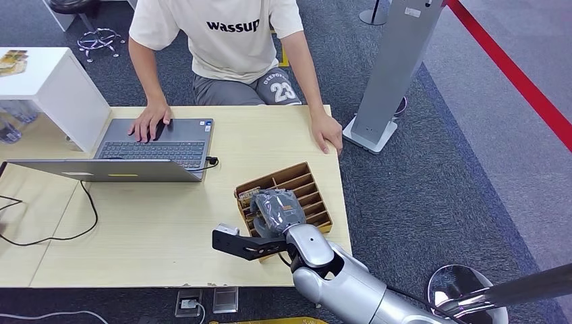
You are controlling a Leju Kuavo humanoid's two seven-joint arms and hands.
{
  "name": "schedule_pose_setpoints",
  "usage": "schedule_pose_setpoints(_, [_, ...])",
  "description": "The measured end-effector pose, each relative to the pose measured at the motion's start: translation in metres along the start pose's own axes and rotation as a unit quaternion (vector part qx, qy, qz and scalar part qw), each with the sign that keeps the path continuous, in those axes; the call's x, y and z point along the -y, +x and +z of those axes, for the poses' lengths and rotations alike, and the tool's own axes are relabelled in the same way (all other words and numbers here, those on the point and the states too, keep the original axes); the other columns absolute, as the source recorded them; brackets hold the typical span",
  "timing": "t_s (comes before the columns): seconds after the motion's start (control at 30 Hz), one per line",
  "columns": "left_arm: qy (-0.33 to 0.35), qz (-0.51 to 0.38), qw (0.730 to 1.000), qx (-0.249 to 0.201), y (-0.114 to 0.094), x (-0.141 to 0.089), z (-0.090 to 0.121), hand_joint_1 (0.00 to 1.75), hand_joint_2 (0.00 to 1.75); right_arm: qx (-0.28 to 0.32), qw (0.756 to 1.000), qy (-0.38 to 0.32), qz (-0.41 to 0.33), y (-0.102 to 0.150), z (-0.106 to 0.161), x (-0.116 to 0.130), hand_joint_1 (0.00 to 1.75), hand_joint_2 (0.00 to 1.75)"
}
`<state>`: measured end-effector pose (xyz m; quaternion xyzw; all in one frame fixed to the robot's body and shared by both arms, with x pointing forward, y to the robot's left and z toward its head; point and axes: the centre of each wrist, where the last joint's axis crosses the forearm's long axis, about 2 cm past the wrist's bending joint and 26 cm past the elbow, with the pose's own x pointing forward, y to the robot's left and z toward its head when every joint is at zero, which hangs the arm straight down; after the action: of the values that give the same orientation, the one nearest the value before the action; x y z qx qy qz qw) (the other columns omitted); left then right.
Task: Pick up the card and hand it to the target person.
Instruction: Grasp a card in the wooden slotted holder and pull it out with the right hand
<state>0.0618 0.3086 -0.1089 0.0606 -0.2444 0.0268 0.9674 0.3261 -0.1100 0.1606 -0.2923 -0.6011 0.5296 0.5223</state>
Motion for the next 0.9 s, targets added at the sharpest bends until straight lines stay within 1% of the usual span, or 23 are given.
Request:
schedule_pose_setpoints(0.23, [-0.001,0.0,1.0,-0.001,0.0,0.0,0.0,0.0,0.0,-0.001,1.0,0.003,-0.001,0.0,0.0004,-0.0009,0.94,1.75])
schedule_pose_setpoints(0.43, [-0.001,-0.001,1.0,-0.001,0.0,0.0001,0.0,0.0,0.0,-0.005,1.0,0.004,-0.001,-0.0001,0.0008,-0.0015,0.91,1.75])
schedule_pose_setpoints(0.6, [-0.004,-0.003,1.0,0.001,0.0001,0.0001,0.0,0.0,0.0,-0.01,1.0,0.005,-0.002,-0.0002,0.0012,-0.0022,0.93,1.75])
schedule_pose_setpoints(0.73, [-0.005,-0.004,1.0,0.002,0.0001,0.0,0.0,0.0,0.0,-0.011,1.0,0.005,-0.003,-0.0005,0.0018,-0.0031,0.99,1.75])
schedule_pose_setpoints(0.9, [-0.006,-0.004,1.0,0.002,0.0001,0.0,0.0,0.0,0.0,-0.012,1.0,0.006,-0.003,-0.0008,0.0021,-0.0037,0.98,1.75])
